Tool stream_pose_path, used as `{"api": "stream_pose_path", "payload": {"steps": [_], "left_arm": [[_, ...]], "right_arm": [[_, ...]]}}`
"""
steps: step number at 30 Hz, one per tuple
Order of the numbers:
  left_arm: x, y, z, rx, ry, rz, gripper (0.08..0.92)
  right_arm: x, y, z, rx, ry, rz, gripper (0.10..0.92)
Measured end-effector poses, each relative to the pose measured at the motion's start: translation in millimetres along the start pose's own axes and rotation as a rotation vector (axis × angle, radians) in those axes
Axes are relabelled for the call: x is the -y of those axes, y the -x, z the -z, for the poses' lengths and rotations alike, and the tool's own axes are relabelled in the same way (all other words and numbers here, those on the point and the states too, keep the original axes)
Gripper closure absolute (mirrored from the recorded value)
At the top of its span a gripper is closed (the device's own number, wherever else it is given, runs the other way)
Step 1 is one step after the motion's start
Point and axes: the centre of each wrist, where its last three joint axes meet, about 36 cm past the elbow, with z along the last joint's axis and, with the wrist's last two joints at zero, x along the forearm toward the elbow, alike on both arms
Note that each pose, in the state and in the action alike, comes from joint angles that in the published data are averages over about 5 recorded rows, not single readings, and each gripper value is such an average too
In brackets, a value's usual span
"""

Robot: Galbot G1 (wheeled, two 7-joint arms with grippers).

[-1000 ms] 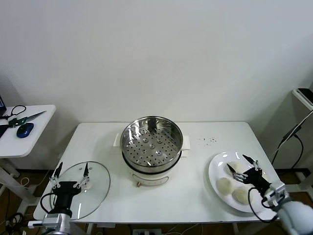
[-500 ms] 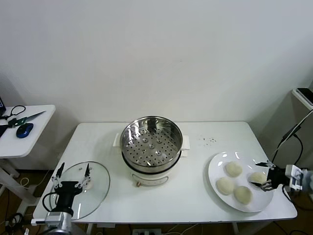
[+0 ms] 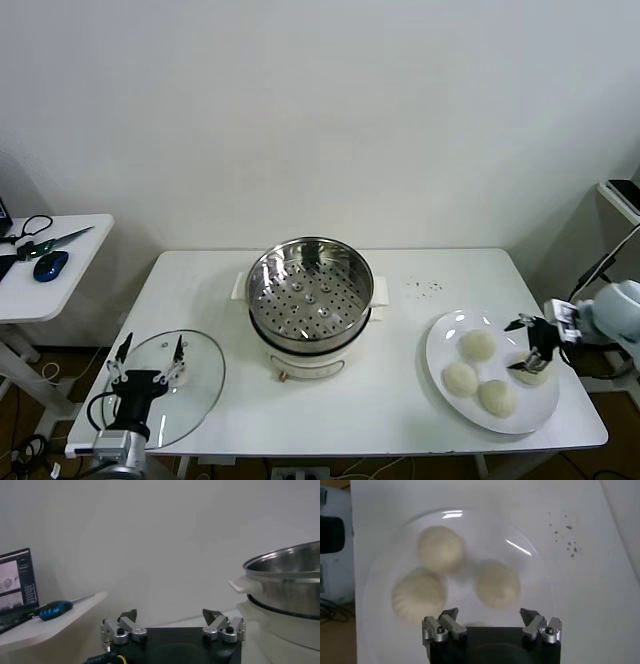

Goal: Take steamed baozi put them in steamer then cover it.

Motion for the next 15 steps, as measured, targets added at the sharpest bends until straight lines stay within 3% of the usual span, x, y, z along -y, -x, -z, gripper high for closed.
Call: {"api": "stream_pose_path", "payload": {"steps": [15], "left_arm": [[-5,-3,-3,-0.009,0.013,0.004,0.177]], "right_arm": [[45,31,44,-0.104,-0.084,0.074,0.200]]}}
